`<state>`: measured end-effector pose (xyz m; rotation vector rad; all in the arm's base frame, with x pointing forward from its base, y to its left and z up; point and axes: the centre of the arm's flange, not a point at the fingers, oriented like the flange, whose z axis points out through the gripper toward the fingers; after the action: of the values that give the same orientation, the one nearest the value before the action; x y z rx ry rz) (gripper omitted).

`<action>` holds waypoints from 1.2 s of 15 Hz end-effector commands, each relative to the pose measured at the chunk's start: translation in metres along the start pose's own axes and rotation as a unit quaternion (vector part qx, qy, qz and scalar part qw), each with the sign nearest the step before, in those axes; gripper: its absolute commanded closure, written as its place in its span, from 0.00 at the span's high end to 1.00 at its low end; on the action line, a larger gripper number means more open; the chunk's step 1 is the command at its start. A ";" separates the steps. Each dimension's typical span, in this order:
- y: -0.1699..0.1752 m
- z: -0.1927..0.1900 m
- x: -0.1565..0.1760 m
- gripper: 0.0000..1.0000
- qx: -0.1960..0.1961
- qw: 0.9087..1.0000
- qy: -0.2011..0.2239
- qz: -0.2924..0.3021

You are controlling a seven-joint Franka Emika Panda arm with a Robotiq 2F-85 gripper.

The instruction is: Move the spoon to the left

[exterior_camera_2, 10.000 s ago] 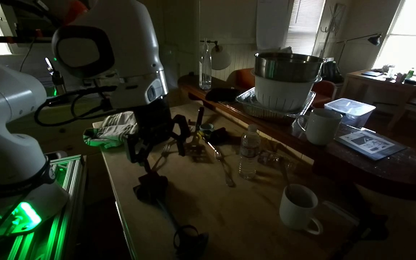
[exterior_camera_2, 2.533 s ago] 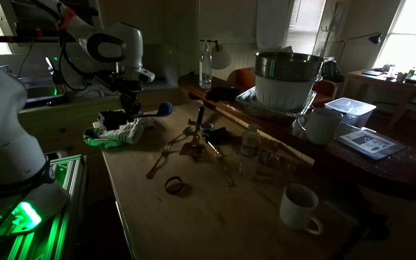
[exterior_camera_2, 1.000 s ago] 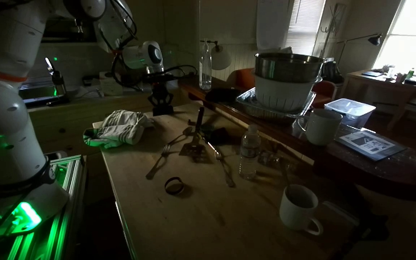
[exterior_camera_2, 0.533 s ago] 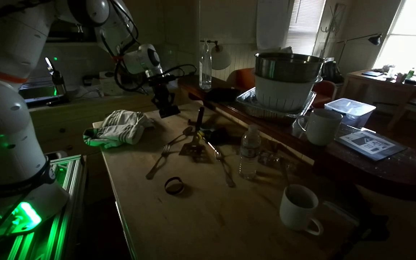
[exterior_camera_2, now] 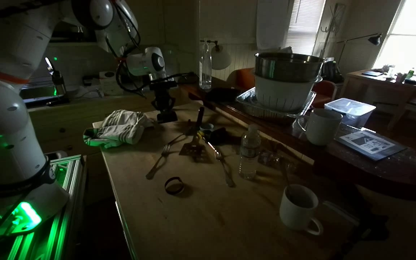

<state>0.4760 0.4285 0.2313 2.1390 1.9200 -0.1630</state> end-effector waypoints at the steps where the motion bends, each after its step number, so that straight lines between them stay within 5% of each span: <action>1: -0.001 0.007 0.000 0.06 0.003 0.999 0.043 -0.006; 10: -0.003 0.006 0.004 0.06 -0.010 0.996 0.078 -0.041; 11: -0.002 0.005 0.003 0.12 -0.004 0.996 0.076 -0.044; 12: -0.001 0.000 0.002 0.48 0.000 0.996 0.071 -0.051; 14: 0.002 -0.018 -0.003 0.54 0.012 0.997 0.062 -0.054; 18: 0.009 -0.080 -0.021 0.84 0.040 0.996 0.055 -0.049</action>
<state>0.4794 0.4335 0.2606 2.1273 2.1029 -0.0800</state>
